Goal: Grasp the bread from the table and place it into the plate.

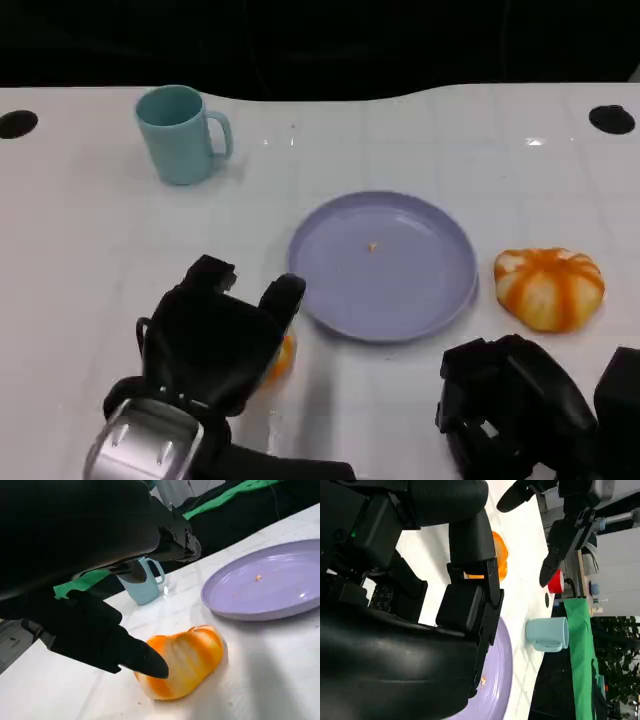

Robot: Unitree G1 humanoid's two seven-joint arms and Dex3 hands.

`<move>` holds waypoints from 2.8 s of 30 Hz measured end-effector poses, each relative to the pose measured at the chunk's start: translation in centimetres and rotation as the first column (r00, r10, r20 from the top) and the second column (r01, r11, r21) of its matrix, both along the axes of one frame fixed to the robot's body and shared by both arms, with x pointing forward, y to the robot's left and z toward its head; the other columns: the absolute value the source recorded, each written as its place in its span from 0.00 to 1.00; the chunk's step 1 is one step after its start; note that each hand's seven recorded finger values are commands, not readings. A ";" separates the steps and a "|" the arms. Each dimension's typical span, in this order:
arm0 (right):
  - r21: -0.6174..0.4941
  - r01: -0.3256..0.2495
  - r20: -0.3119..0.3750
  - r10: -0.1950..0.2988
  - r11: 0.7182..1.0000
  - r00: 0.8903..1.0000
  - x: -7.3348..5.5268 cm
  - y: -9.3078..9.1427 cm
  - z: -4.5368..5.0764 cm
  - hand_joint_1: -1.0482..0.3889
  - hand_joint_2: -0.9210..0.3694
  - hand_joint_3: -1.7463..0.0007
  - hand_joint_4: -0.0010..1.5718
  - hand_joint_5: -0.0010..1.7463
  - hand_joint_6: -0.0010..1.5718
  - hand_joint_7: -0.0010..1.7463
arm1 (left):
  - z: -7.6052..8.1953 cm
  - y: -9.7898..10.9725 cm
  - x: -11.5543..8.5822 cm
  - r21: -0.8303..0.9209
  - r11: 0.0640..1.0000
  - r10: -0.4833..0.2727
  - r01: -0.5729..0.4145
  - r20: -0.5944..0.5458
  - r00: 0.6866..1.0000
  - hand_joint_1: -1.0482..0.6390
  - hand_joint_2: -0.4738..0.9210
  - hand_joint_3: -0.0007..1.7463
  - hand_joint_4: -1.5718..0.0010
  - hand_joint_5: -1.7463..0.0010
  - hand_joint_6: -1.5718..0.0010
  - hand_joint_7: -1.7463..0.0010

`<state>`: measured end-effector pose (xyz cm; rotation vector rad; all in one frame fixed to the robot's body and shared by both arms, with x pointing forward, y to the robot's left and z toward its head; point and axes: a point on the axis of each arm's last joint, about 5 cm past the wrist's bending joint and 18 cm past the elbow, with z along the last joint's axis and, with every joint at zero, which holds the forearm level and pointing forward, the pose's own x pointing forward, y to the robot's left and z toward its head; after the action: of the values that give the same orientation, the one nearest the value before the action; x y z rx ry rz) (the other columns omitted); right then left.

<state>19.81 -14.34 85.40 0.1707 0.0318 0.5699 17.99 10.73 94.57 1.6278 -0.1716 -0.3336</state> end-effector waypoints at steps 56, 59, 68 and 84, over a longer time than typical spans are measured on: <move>-0.001 -0.004 -0.007 0.004 1.000 1.000 -0.3 -0.2 -0.24 0.00 0.68 0.22 0.99 0.74 1.00 0.59 | -7.5 -1.8 3.1 -0.168 0.973 0.156 -0.157 -0.022 0.988 0.38 0.88 0.01 0.97 0.59 0.85 0.98; -0.001 -0.004 -0.008 0.004 1.000 1.000 -0.3 -0.2 -0.24 0.00 0.68 0.22 1.00 0.74 1.00 0.59 | -7.7 -1.8 3.2 -0.168 0.974 0.150 -0.150 -0.009 0.989 0.38 0.88 0.01 0.96 0.59 0.84 0.98; 0.000 -0.003 -0.009 0.003 1.000 1.000 -0.3 -0.2 -0.25 0.00 0.68 0.22 1.00 0.75 1.00 0.60 | -8.6 -1.8 4.3 -0.182 0.977 0.118 -0.111 0.028 0.993 0.48 0.93 0.03 0.64 0.17 0.54 0.96; 0.001 -0.006 -0.011 0.006 1.000 1.000 -0.4 -0.2 -0.28 0.00 0.68 0.21 0.99 0.75 1.00 0.59 | -13.5 -0.1 5.0 -0.280 0.960 0.099 0.000 0.341 0.935 0.49 0.69 0.70 0.46 0.00 0.58 0.00</move>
<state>19.46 -14.57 85.12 0.1749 0.0429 0.5744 23.00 10.66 81.04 1.3990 -0.4299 0.0274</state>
